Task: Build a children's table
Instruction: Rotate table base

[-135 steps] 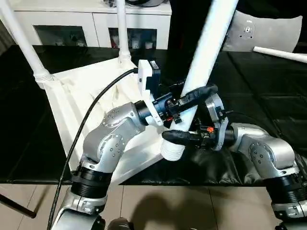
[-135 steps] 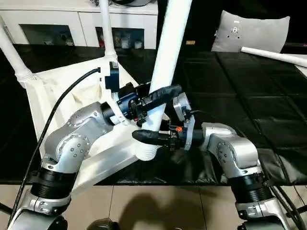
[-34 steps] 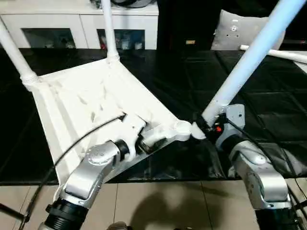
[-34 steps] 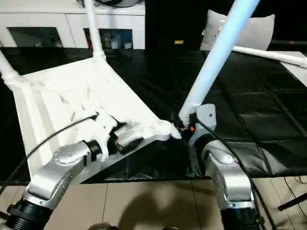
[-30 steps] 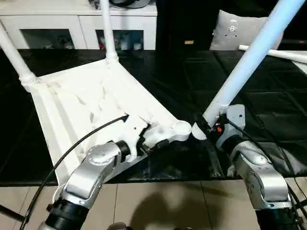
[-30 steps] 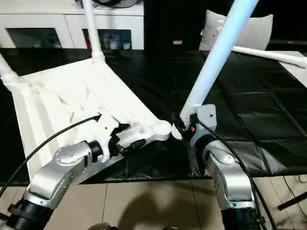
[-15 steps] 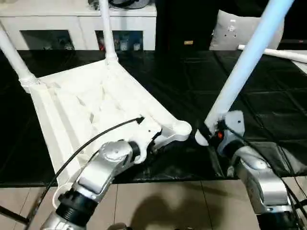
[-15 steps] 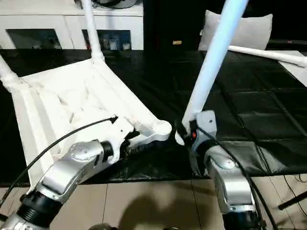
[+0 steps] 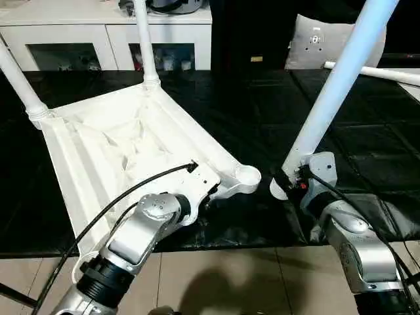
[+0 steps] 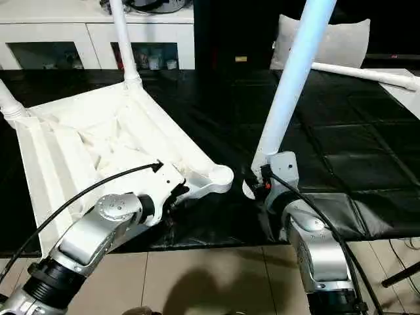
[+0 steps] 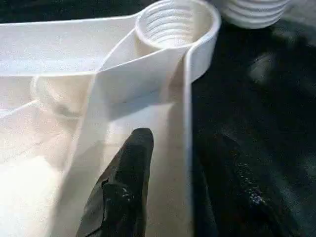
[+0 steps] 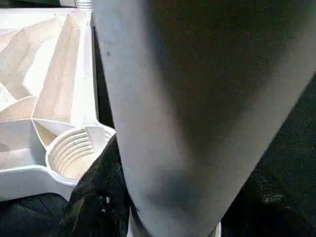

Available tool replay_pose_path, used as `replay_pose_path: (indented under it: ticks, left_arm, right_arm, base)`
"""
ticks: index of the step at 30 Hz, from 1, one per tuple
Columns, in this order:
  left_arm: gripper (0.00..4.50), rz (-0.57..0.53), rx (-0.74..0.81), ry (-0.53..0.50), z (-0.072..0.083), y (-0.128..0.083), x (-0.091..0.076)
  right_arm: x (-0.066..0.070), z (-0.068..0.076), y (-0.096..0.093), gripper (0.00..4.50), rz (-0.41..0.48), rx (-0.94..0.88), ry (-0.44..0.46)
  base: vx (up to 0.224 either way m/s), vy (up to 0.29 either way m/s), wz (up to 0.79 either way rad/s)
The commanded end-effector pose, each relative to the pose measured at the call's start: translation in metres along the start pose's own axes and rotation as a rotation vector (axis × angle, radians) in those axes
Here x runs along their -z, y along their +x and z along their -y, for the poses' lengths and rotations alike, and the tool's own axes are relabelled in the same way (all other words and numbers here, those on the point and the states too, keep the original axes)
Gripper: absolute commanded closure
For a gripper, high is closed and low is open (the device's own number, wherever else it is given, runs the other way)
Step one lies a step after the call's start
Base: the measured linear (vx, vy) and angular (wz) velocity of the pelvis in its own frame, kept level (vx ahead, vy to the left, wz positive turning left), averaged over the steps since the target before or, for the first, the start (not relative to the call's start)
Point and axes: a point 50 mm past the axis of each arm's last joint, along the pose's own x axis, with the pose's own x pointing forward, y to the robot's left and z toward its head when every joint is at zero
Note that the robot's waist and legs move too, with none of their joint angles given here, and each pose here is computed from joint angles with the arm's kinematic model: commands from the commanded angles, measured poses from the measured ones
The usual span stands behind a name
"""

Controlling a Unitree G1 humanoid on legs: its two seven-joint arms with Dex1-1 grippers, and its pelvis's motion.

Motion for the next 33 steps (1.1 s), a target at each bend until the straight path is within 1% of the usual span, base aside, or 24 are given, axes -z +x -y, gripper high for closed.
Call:
replay_pose_path:
  ticks: [1, 3, 5, 6, 9, 10, 11, 12, 14, 15, 16, 17, 18, 21, 23, 24, 25, 27, 30, 32, 33]
  left_arm:
    - [3.04, -0.02, -0.005, 0.026, -0.001, 0.0, 0.001]
    - [3.16, -0.021, -0.007, 0.02, -0.001, -0.001, 0.001]
    - [3.39, -0.023, -0.007, 0.019, -0.002, -0.002, 0.001]
    - [3.39, -0.023, -0.007, 0.019, -0.002, -0.002, 0.001]
    - [3.71, -0.023, -0.004, 0.019, -0.002, -0.003, 0.001]
    - [3.71, -0.021, -0.001, 0.02, -0.002, -0.003, 0.001]
    - [3.88, -0.019, 0.003, 0.022, -0.001, -0.003, 0.001]
    - [3.95, -0.018, 0.004, 0.023, -0.001, -0.003, 0.001]
    - [4.11, -0.001, 0.029, 0.051, 0.0, -0.003, 0.0]
    - [4.11, 0.004, 0.054, 0.089, 0.001, -0.004, 0.001]
    - [4.2, -0.007, 0.057, 0.103, 0.001, -0.004, 0.003]
    - [4.41, -0.007, 0.057, 0.103, 0.001, -0.004, 0.003]
    - [4.47, -0.018, 0.054, 0.116, -0.001, -0.004, 0.005]
    - [4.49, -0.025, 0.056, 0.149, -0.007, -0.006, 0.009]
    - [4.49, -0.005, 0.099, 0.241, -0.01, -0.009, 0.012]
    - [4.49, -0.004, 0.103, 0.25, -0.01, -0.009, 0.012]
    - [4.49, -0.007, 0.162, 0.36, -0.011, -0.013, 0.018]
    - [4.49, -0.001, 0.22, 0.398, -0.013, -0.018, 0.022]
    - [4.49, 0.054, 0.31, 0.343, -0.013, -0.026, 0.02]
    - [4.49, 0.1, 0.334, 0.338, -0.017, -0.03, 0.016]
    - [4.49, 0.101, 0.334, 0.342, -0.018, -0.03, 0.016]
  right_arm:
    - [-0.004, -0.001, -0.001, 2.6, 0.026, -0.001, -0.022]
    - [-0.004, -0.002, 0.0, 2.6, 0.024, -0.007, -0.027]
    - [-0.004, -0.002, 0.001, 2.6, 0.021, -0.011, -0.031]
    - [-0.004, -0.002, 0.001, 2.6, 0.021, -0.011, -0.031]
    - [-0.003, -0.002, 0.001, 2.6, 0.016, -0.016, -0.035]
    - [-0.003, -0.003, 0.002, 2.6, 0.015, -0.018, -0.037]
    - [-0.003, -0.003, 0.002, 2.6, 0.014, -0.019, -0.039]
    - [-0.003, -0.003, 0.002, 2.6, 0.013, -0.02, -0.04]
    - [-0.003, -0.003, 0.002, 2.6, 0.013, -0.021, -0.042]
    - [-0.004, -0.004, 0.003, 2.6, 0.017, -0.022, -0.047]
    - [-0.004, -0.004, 0.003, 2.6, 0.02, -0.023, -0.05]
    - [-0.004, -0.004, 0.003, 2.6, 0.02, -0.023, -0.05]
    - [-0.005, -0.004, 0.003, 2.6, 0.022, -0.024, -0.051]
    - [-0.005, -0.004, 0.004, 2.6, 0.024, -0.025, -0.055]
    - [-0.007, -0.004, 0.007, 2.6, 0.032, -0.026, -0.058]
    - [-0.008, -0.004, 0.007, 2.6, 0.032, -0.026, -0.058]
    - [-0.01, -0.004, 0.009, 2.6, 0.042, -0.03, -0.058]
    - [-0.011, -0.005, 0.01, 2.6, 0.047, -0.033, -0.061]
    - [-0.012, -0.006, 0.012, 2.6, 0.049, -0.036, -0.064]
    - [-0.012, -0.006, 0.013, 2.6, 0.051, -0.037, -0.064]
    - [-0.012, -0.007, 0.013, 2.6, 0.051, -0.038, -0.064]
  base:
    - [0.0, 0.0, 0.0]
    - [0.0, 0.0, 0.0]
    - [0.0, 0.0, 0.0]
    - [0.0, 0.0, 0.0]
    - [0.0, 0.0, 0.0]
    - [0.0, 0.0, 0.0]
    - [0.0, 0.0, 0.0]
    - [0.0, 0.0, 0.0]
    - [0.0, 0.0, 0.0]
    - [0.0, 0.0, 0.0]
    - [0.0, 0.0, 0.0]
    - [0.0, 0.0, 0.0]
    - [0.0, 0.0, 0.0]
    - [0.0, 0.0, 0.0]
    - [0.0, 0.0, 0.0]
    - [0.0, 0.0, 0.0]
    - [0.0, 0.0, 0.0]
    - [0.0, 0.0, 0.0]
    - [0.0, 0.0, 0.0]
    - [0.0, 0.0, 0.0]
    - [0.0, 0.0, 0.0]
